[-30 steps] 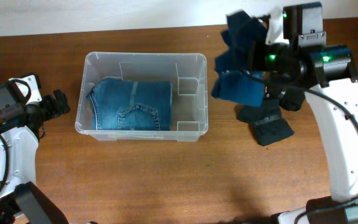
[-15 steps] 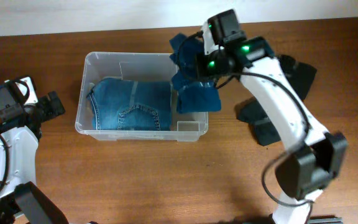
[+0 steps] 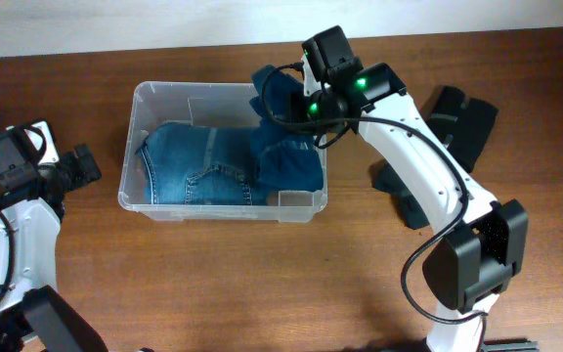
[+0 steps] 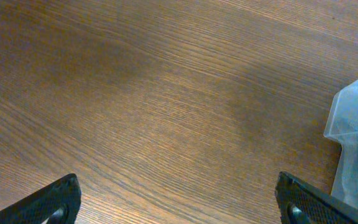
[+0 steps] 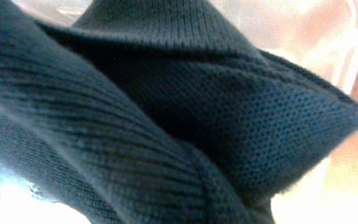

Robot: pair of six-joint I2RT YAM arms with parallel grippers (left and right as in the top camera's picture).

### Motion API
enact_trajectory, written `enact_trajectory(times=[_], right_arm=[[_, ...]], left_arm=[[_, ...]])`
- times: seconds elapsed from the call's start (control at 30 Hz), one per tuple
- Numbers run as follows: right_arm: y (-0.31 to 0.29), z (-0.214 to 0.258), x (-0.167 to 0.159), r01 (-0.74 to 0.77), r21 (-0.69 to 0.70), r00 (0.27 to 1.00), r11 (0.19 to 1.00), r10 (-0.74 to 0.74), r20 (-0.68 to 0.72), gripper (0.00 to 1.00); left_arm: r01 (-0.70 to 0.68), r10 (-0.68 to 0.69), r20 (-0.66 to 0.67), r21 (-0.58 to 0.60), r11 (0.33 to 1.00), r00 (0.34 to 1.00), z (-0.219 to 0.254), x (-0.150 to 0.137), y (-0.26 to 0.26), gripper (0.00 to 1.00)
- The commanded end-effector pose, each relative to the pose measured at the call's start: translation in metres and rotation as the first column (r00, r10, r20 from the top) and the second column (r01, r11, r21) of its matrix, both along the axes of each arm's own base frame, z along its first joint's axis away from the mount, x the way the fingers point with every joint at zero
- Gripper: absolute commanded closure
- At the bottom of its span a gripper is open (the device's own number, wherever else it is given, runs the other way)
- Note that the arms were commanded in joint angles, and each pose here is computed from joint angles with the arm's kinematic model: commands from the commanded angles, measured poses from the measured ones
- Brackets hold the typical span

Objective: Pack container
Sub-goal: 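Regrasp the teal garment and place it into the box's right side, then move the right gripper to the black garments and grasp one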

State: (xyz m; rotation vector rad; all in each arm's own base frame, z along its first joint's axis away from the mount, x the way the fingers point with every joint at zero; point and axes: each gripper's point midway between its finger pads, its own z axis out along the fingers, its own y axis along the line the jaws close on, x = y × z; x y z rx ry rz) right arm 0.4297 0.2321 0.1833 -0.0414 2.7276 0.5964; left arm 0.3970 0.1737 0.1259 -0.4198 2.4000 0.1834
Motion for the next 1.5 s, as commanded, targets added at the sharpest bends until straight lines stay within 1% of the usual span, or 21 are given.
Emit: enact_trajectory(times=[0.0,0.03,0.07,0.13,0.2,0.27,0.4,0.43,0.53,0.6,0.63,0.7,0.77,1.0,1.17,1.23,1.27,1.33,1.37,1.4,1.47], right_arm=[[-0.002,-0.019,0.004,0.047,-0.035,0.998,0.998,-0.049,-0.046,0.96],[-0.002,-0.023,0.005,0.041,-0.042,0.998,0.998,-0.043,-0.051,0.96],[-0.001,-0.035,0.006,0.037,-0.051,0.996,0.998,-0.041,-0.073,0.64],[0.001,-0.036,0.006,-0.003,-0.051,0.998,0.999,0.000,-0.064,0.35],[0.002,-0.026,0.008,-0.015,-0.044,0.999,0.999,0.014,-0.034,0.28],[0.003,-0.004,0.014,-0.035,-0.034,0.999,0.999,0.036,0.024,0.26],[0.004,0.044,0.018,-0.089,-0.039,0.988,0.995,0.093,0.125,0.27],[0.004,0.047,0.017,-0.095,-0.043,0.987,0.995,0.100,0.128,0.29],[0.000,0.035,0.001,-0.122,-0.075,0.990,0.990,0.127,0.056,0.77],[0.002,0.021,-0.012,-0.147,-0.095,0.989,0.985,0.147,-0.003,0.89],[0.007,0.007,-0.025,-0.187,-0.114,0.982,0.976,0.182,-0.046,0.90],[0.018,-0.021,-0.045,-0.247,-0.140,0.966,0.959,0.234,-0.106,0.91],[0.023,-0.044,-0.054,-0.272,-0.169,0.959,0.947,0.253,-0.128,0.91],[0.022,-0.105,-0.065,-0.287,-0.204,0.954,0.936,0.258,-0.154,0.91],[0.017,-0.117,-0.065,-0.290,-0.224,0.954,0.931,0.261,-0.149,0.91],[0.021,-0.105,-0.058,-0.287,-0.217,0.957,0.933,0.267,-0.116,0.91],[0.026,-0.087,-0.051,-0.289,-0.212,0.957,0.934,0.277,-0.085,0.90],[0.030,-0.054,-0.043,-0.289,-0.208,0.957,0.935,0.287,-0.038,0.85],[0.031,-0.036,-0.039,-0.283,-0.205,0.958,0.937,0.286,-0.016,0.84],[0.028,-0.002,-0.032,-0.260,-0.216,0.962,0.941,0.272,0.030,0.82],[0.020,0.026,-0.026,-0.228,-0.236,0.965,0.945,0.251,0.072,0.74]], left_arm=[[-0.010,0.010,0.000,0.009,1.000,1.000,0.001,0.001,0.004,0.01],[-0.010,0.010,0.000,0.009,1.000,1.000,0.001,0.001,0.004,0.01],[-0.010,0.010,0.000,0.009,1.000,1.000,0.001,0.001,0.004,0.00],[-0.010,0.010,0.000,0.009,1.000,1.000,0.001,0.001,0.004,0.01],[-0.009,0.009,0.000,0.009,1.000,1.000,0.001,0.001,0.004,0.01],[-0.003,0.003,0.004,0.001,1.000,1.000,0.001,0.002,0.003,0.01],[0.015,-0.015,0.012,-0.017,1.000,1.000,0.001,0.004,-0.002,0.01],[0.015,-0.015,0.012,-0.017,1.000,1.000,0.001,0.004,-0.002,0.01],[0.015,-0.015,0.012,-0.017,1.000,1.000,0.001,0.004,-0.002,0.01],[0.015,-0.015,0.012,-0.017,1.000,1.000,0.001,0.004,-0.002,0.01],[0.015,-0.015,0.013,-0.016,1.000,1.000,0.001,0.004,-0.002,0.01],[0.015,-0.015,0.013,-0.016,1.000,1.000,0.002,0.004,-0.001,0.01],[0.015,-0.015,0.013,-0.016,1.000,1.000,0.001,0.004,-0.002,0.01],[0.016,-0.015,0.013,-0.017,1.000,1.000,0.001,0.004,-0.002,0.00],[0.021,-0.021,0.015,-0.022,1.000,1.000,0.001,0.004,-0.003,0.01],[0.025,-0.025,0.018,-0.026,0.999,1.000,0.002,0.005,-0.004,0.01],[0.026,-0.026,0.018,-0.027,0.999,1.000,0.002,0.005,-0.004,0.01],[0.026,-0.026,0.018,-0.027,0.999,1.000,0.002,0.005,-0.004,0.01],[0.026,-0.025,0.018,-0.026,0.999,1.000,0.002,0.005,-0.004,0.01],[0.026,-0.025,0.018,-0.027,0.999,1.000,0.002,0.005,-0.004,0.01],[0.025,-0.025,0.017,-0.026,0.999,1.000,0.002,0.005,-0.004,0.01]])
